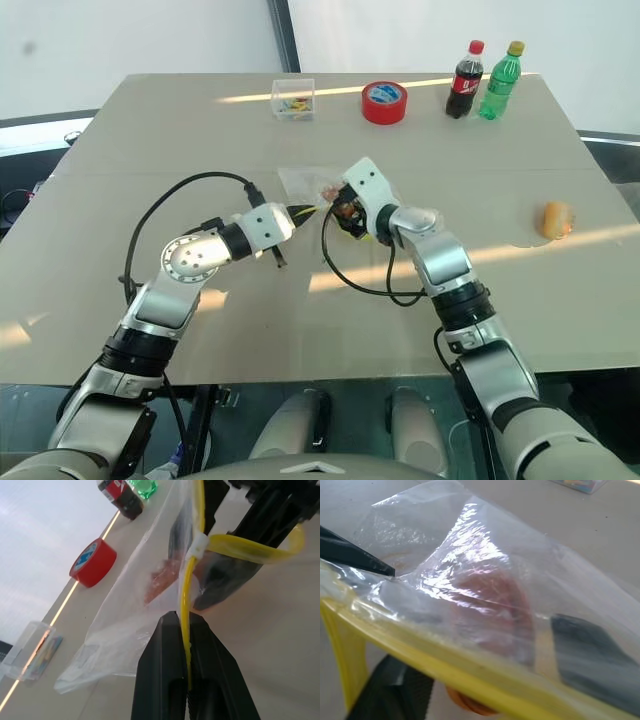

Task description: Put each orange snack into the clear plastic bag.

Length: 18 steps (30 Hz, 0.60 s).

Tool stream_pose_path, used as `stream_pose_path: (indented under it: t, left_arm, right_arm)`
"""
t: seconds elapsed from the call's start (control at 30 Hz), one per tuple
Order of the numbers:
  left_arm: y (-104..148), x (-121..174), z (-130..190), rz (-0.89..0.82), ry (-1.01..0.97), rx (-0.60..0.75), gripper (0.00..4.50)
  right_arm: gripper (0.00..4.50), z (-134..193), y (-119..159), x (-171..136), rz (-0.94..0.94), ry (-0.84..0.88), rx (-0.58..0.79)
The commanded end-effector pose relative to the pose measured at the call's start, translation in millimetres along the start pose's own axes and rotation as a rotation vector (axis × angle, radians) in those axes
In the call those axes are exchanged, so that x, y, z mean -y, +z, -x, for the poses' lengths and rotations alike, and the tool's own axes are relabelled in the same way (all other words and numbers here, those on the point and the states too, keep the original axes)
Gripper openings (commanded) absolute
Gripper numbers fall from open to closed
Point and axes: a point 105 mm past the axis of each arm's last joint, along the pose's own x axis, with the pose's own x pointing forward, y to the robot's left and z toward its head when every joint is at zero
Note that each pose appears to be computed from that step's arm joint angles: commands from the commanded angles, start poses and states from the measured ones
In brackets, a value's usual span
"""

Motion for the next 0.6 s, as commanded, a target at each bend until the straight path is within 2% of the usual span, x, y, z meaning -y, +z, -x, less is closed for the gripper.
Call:
stream_pose_path:
  t: [0.03,0.27,0.37,0.43,0.6]
  left_arm:
    - [-1,-19,0,0.021,0.096,-0.033,0.00]
    - [-9,-31,-4,0.063,0.166,-0.086,0.00]
    - [-11,-33,-5,0.061,0.172,-0.090,0.00]
    - [-12,-35,-6,0.065,0.175,-0.091,0.00]
    - [-11,-37,-8,0.068,0.171,-0.081,0.00]
  right_arm:
    - [4.45,22,25,11,0.015,-0.029,0.101]
    - [4.45,83,24,26,0.028,-0.076,0.158]
    - [4.45,104,7,57,0.075,-0.235,0.103]
    - [4.45,117,3,76,0.026,-0.337,0.122]
    - [4.45,119,1,69,-0.014,-0.313,0.149]
